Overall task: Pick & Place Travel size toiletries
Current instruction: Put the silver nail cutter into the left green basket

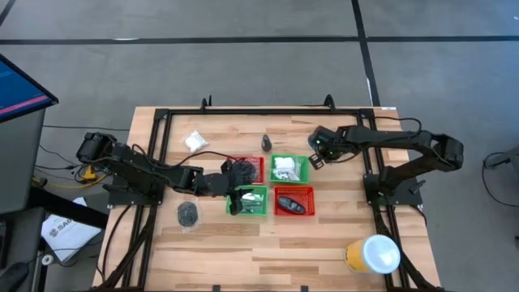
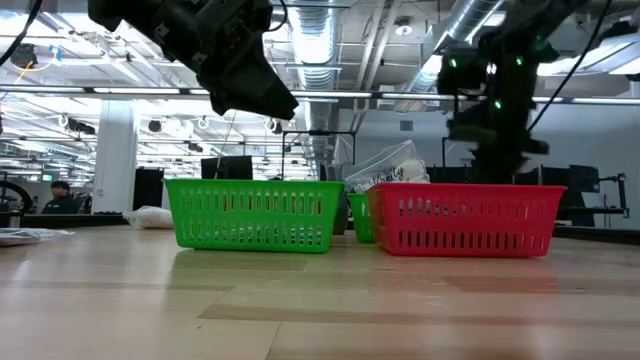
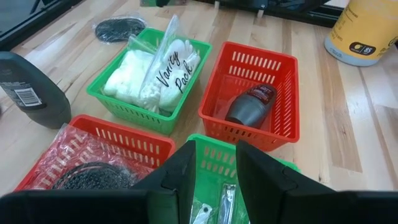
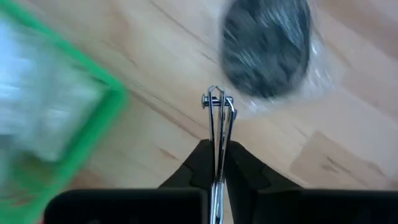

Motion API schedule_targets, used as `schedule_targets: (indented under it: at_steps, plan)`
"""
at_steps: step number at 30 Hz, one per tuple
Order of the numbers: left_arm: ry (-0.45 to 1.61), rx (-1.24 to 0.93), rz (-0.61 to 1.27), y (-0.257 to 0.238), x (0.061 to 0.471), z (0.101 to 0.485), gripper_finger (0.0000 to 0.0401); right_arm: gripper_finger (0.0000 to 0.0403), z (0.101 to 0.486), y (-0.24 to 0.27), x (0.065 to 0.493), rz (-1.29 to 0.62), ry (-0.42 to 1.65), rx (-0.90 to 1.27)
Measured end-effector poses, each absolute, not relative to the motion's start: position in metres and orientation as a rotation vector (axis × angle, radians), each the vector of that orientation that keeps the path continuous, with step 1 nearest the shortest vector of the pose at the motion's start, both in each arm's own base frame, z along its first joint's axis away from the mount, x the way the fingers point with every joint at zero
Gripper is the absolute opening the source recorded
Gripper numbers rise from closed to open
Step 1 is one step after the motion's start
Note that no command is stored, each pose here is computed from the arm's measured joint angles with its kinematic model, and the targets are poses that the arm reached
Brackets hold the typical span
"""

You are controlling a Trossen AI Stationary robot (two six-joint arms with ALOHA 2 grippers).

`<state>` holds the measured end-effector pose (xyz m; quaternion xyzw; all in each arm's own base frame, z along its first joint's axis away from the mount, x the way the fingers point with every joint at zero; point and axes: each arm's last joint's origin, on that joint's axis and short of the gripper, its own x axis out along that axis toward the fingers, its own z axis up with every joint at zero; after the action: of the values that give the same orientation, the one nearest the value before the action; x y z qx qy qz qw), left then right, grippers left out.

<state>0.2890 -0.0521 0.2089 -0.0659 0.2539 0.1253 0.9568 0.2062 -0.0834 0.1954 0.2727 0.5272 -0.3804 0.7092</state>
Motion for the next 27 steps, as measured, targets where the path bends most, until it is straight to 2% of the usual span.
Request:
schedule_targets:
  at_steps: [15,27]
  plan:
    - [0.443,-0.158,0.245,-0.053,0.293,0.215,0.0104,0.0017,0.285,-0.042,0.258,-0.536,0.908,0.422]
    - [0.298,-0.204,0.224,-0.054,0.298,0.228,0.0104,0.0017,0.316,0.007,0.279,-0.281,0.697,0.306]
